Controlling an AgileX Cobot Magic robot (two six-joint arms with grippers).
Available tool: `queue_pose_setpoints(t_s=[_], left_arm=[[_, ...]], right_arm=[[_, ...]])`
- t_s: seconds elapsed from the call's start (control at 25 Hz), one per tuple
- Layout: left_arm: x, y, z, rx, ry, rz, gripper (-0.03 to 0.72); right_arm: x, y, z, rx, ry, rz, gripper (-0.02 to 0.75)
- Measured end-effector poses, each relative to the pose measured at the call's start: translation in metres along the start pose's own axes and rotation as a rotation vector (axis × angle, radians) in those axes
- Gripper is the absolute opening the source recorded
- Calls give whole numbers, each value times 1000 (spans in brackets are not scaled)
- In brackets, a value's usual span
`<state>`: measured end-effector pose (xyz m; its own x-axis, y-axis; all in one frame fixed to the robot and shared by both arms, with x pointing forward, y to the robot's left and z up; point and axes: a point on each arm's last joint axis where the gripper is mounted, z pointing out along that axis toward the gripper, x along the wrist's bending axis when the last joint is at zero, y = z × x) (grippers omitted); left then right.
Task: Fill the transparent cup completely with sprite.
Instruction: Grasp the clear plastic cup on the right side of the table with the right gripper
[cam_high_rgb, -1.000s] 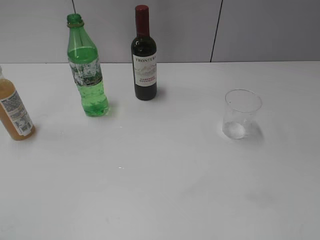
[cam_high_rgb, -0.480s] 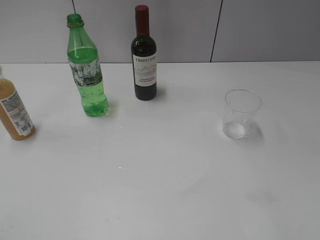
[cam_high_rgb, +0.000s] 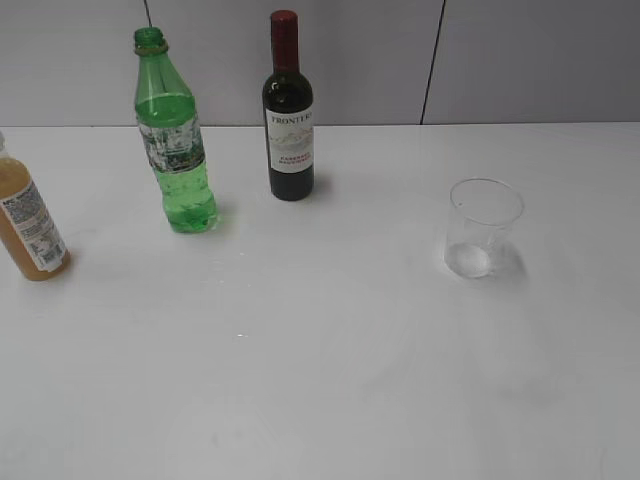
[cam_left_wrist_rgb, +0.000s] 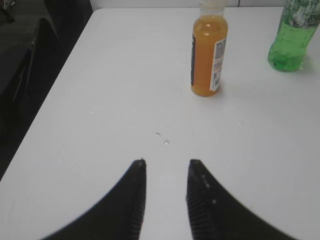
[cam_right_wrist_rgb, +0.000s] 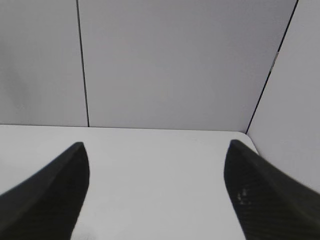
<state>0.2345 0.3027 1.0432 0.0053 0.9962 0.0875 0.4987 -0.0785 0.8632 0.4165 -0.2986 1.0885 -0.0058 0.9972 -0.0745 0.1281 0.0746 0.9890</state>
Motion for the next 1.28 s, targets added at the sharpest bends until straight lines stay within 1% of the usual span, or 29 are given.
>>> queue_pose_setpoints(t_s=[0.16,0.24,0.32,0.48,0.6,0.72,0.8,1.0,1.12,1.28], left_arm=[[0,0,0,0,0,0,228],[0,0,0,0,0,0,228],[0,0,0,0,0,0,228],[0,0,0,0,0,0,228],[0,0,0,0,0,0,228],[0,0,0,0,0,0,228],[0,0,0,0,0,0,228],[0,0,0,0,0,0,228],[0,0,0,0,0,0,228],[0,0,0,0,0,0,228]], right_arm=[[2,-16,29,59,0,35,633],[6,-24,40,87,19,40,632],[17,-31,51,110,60,35,632],[48,-47,66,132,183,-21,624],[60,-63,70,145,226,-41,621],[61,-79,69,155,228,-43,617],[61,-87,65,141,225,-40,614],[59,-107,52,136,226,-21,613],[60,-115,49,134,245,-29,613],[66,-123,55,111,293,-17,611]])
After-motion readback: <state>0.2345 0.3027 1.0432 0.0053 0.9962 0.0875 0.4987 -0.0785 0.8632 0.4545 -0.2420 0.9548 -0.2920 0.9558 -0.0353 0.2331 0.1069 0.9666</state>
